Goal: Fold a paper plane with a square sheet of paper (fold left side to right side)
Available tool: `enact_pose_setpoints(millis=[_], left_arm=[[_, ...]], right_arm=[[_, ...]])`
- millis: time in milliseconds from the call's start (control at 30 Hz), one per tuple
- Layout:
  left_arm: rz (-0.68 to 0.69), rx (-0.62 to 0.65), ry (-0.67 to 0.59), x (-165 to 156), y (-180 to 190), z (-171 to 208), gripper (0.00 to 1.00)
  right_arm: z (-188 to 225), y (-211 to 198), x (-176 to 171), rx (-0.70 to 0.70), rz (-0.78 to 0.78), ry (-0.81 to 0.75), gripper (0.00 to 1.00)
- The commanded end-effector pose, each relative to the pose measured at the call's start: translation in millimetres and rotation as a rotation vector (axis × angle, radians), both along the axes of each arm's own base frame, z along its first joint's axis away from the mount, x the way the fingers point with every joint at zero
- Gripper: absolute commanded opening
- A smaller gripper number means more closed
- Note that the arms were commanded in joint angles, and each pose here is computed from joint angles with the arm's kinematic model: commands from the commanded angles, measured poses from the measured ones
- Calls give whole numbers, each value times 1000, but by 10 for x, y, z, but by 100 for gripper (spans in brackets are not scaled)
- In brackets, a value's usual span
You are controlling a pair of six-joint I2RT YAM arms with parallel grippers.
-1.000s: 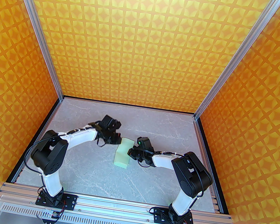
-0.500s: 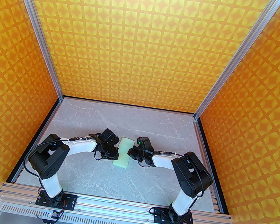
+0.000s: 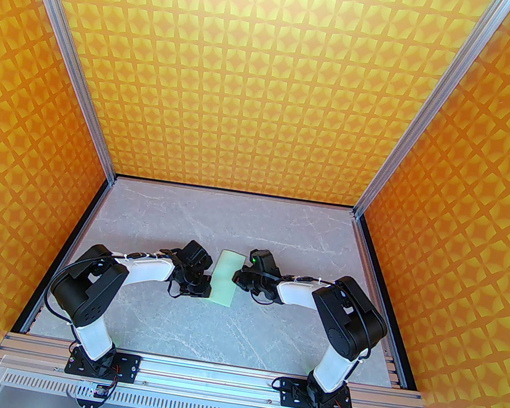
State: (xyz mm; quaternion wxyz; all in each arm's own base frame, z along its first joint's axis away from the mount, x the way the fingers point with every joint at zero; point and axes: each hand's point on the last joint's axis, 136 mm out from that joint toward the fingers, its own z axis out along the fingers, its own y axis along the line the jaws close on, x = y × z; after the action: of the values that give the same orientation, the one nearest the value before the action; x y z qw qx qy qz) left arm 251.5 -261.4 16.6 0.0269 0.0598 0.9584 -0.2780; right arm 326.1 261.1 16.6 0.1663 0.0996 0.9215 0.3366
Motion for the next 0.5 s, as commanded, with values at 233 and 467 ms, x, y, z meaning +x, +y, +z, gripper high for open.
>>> enact_pose_setpoints(millis=[233, 467], left_arm=[[5, -70, -110, 215, -124, 462, 8], [10, -86, -139, 403, -168, 541, 10]], right_arm=[[-289, -160, -183, -134, 28, 84, 0], [-238, -140, -151, -154, 61, 72, 0]])
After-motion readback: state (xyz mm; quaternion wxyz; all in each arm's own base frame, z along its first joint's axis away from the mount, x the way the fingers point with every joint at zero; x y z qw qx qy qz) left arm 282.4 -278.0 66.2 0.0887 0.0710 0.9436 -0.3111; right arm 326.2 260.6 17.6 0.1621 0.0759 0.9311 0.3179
